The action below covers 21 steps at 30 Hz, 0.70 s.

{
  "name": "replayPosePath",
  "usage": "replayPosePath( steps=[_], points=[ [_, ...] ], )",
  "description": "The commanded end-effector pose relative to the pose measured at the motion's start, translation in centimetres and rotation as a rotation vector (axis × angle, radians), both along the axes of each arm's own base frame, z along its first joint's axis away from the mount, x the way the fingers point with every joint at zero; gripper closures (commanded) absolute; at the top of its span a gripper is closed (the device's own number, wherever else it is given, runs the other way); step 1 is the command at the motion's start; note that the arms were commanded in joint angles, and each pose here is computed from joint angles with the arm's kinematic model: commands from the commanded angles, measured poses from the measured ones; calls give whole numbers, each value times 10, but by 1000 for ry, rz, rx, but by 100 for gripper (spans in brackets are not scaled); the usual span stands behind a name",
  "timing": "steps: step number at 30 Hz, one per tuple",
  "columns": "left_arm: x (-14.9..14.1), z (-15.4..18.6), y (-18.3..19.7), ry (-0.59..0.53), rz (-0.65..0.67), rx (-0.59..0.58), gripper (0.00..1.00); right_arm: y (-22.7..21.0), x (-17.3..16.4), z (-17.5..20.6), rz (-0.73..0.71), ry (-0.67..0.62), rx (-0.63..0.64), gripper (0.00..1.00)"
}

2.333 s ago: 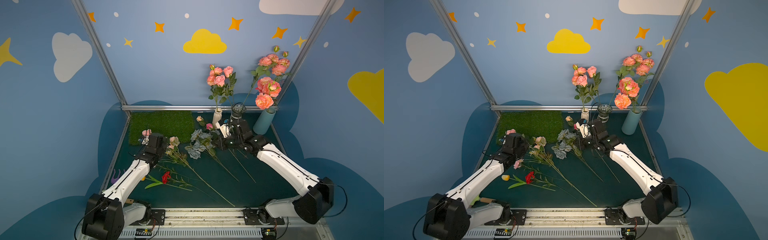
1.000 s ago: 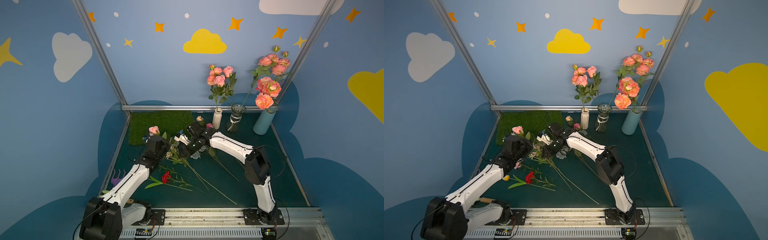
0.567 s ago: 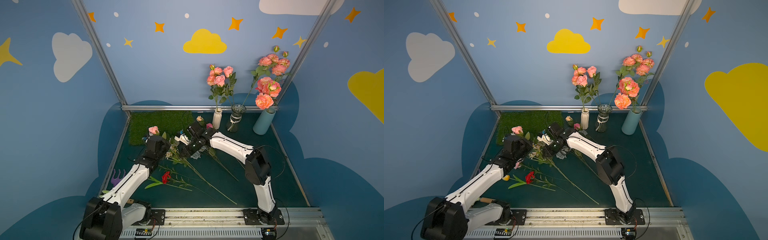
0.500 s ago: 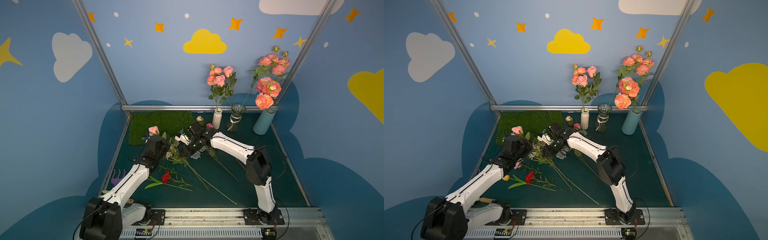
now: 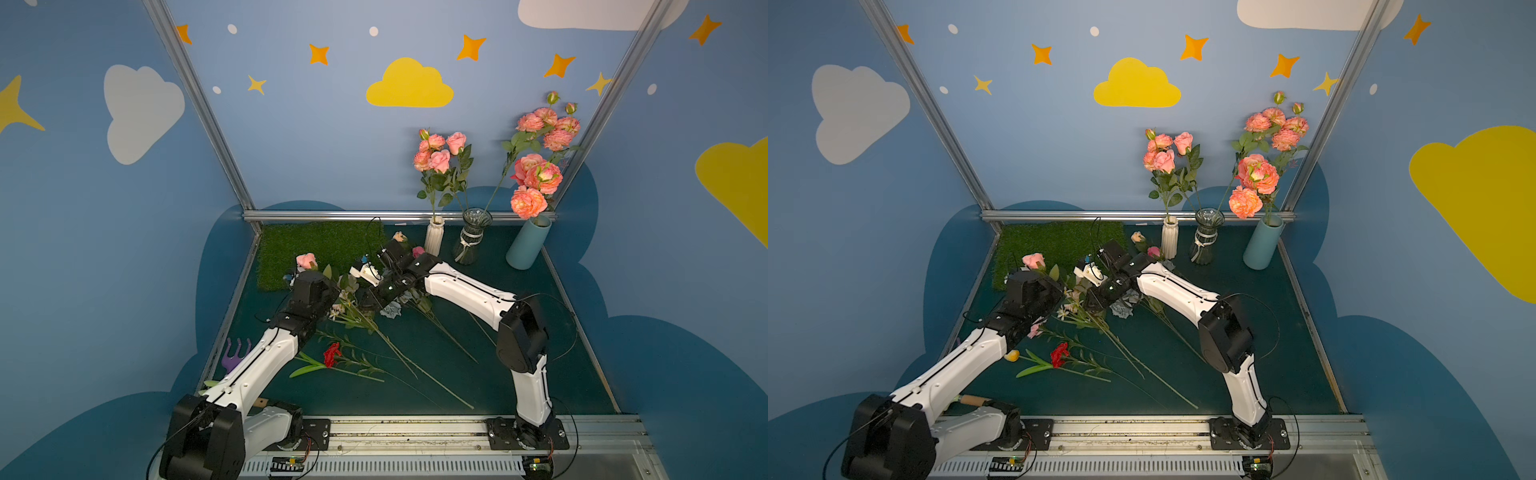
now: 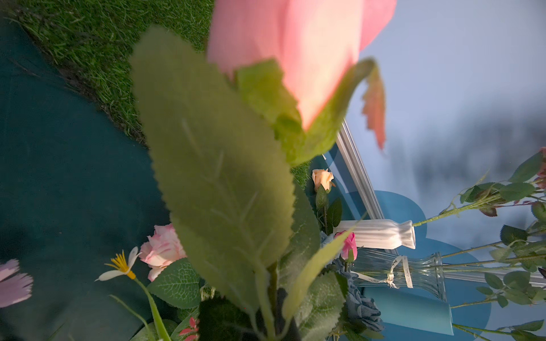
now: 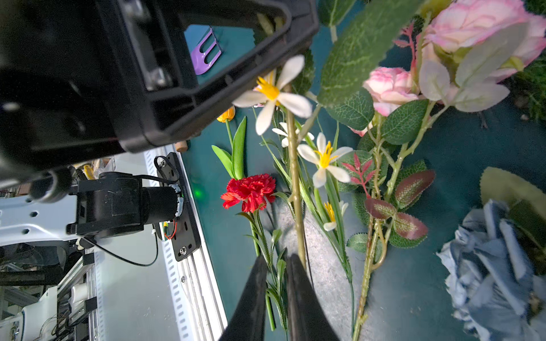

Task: Place the pink flowers into the vase
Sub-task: Pick up the flower at the center of the board.

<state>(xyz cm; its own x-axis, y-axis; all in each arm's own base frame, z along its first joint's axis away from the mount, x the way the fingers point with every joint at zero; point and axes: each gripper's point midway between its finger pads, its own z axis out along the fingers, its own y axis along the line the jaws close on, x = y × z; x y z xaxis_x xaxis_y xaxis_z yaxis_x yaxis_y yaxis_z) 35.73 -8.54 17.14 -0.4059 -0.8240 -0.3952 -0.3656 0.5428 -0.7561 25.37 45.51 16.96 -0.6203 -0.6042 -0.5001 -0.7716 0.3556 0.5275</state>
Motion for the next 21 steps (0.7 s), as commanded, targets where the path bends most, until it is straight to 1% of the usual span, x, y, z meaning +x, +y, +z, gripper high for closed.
replayPosePath(
  steps=[1,6,21],
  points=[
    [-2,1,2,-3,2,1,98,5,0,-5,11,5,5,83],
    [-2,1,1,-3,-1,-4,98,8,2,-15,12,19,0,83],
    [-4,3,3,-8,5,-6,98,18,-2,-26,35,48,7,84]
  ],
)
